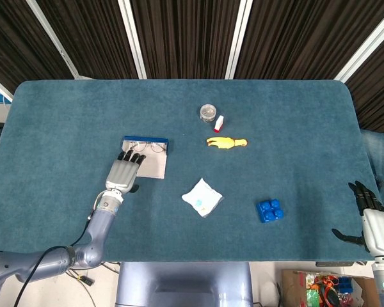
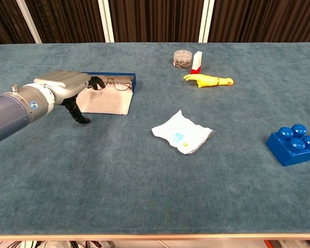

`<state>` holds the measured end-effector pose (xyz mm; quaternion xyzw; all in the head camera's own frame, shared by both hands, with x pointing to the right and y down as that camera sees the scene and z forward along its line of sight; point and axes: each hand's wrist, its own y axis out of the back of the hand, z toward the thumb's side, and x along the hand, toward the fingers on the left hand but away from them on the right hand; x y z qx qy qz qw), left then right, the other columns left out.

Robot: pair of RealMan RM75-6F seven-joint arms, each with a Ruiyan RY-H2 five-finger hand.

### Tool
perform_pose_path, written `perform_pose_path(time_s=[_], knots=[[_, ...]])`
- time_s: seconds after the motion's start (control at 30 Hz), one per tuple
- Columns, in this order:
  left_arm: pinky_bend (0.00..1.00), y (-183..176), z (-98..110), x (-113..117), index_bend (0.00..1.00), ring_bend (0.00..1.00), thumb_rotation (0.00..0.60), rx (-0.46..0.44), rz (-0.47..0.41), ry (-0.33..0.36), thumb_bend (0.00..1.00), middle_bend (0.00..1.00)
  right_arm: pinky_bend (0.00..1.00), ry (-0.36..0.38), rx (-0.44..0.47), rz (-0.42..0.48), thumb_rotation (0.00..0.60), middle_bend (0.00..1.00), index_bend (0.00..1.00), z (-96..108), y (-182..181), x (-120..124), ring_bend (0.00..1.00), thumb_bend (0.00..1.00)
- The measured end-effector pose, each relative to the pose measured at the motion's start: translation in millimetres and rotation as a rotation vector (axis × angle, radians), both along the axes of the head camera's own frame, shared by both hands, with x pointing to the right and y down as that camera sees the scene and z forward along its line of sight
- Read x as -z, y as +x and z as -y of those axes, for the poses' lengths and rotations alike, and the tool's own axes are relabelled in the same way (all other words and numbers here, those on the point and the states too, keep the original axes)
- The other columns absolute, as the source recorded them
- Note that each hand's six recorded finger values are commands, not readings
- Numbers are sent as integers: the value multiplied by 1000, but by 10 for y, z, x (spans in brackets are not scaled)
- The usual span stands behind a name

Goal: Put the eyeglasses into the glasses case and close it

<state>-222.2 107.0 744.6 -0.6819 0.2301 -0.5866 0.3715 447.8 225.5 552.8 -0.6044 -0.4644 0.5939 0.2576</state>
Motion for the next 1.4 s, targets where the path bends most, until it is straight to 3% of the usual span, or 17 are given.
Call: perform_pose_path(time_s=[0.57, 0.87, 1.13, 1.4], knots=[[96, 148, 69, -167, 164, 40, 600, -35, 57, 54, 198, 145, 186, 8, 5, -4, 600, 0, 7, 5, 1, 9, 81, 119], [96, 178, 91, -218, 233, 40, 600, -28, 73, 64, 200, 131, 186, 21, 19, -13, 600, 0, 7, 6, -11, 17, 81, 119], [93, 219, 124, -218, 299, 40, 600, -38, 80, 92, 363, 127, 186, 23, 18, -9, 600, 0, 7, 5, -13, 19, 81, 120], [92, 269, 221, -157, 342, 40, 600, -41, 84, 154, 402, 127, 186, 19, 16, -6, 600, 0, 8, 3, -10, 18, 81, 124]])
